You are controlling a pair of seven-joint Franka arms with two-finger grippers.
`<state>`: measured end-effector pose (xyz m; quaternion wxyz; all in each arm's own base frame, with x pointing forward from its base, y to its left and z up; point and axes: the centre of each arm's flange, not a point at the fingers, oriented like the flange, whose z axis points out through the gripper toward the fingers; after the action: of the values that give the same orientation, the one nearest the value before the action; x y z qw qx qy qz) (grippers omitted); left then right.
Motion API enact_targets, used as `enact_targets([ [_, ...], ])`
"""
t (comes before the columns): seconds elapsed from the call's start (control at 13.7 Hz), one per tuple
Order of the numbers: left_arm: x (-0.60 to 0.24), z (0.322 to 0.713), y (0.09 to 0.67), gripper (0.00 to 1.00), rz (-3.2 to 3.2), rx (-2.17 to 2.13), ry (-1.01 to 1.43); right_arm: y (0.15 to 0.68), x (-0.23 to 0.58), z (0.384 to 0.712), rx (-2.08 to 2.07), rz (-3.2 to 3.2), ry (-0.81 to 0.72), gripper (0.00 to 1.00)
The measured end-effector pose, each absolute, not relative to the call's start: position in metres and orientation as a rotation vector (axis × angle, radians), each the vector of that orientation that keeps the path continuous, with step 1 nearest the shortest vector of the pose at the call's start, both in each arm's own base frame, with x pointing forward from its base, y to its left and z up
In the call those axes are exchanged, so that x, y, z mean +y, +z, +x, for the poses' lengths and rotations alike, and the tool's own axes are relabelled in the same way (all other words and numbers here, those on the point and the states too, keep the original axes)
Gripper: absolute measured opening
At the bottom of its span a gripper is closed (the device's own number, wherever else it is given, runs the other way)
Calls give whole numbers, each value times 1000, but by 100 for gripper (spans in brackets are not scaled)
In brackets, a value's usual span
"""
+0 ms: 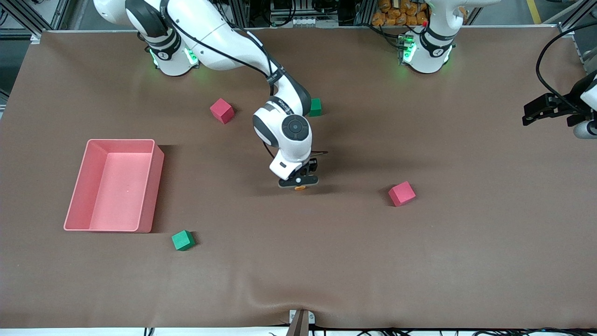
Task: Place and upright button with both arms
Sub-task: 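Set the button on the table and open the right gripper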
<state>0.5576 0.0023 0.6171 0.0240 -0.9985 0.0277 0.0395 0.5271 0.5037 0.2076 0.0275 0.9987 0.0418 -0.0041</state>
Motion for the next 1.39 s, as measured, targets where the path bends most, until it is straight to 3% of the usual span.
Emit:
enact_targets([
  [0.07, 2, 559, 613, 100, -3089, 87, 133, 220, 494, 536, 100, 3070, -32, 99],
  [0.22, 0, 565, 602, 100, -3087, 92, 165, 264, 465, 556, 21, 3045, -78, 100],
  [0.51, -28, 569, 588, 100, -3122, 145, 211, 357, 367, 582, 42, 2946, -312, 100],
  [0.8, -106, 579, 543, 100, -3162, 84, 345, 372, 258, 616, 62, 2926, -482, 100],
  [1.17, -206, 601, 487, 100, -3148, -34, 387, 390, 157, 624, -29, 2961, -519, 100],
  [1.39, -269, 601, 455, 100, -3154, -86, 364, 418, 107, 613, -50, 3010, -453, 100],
])
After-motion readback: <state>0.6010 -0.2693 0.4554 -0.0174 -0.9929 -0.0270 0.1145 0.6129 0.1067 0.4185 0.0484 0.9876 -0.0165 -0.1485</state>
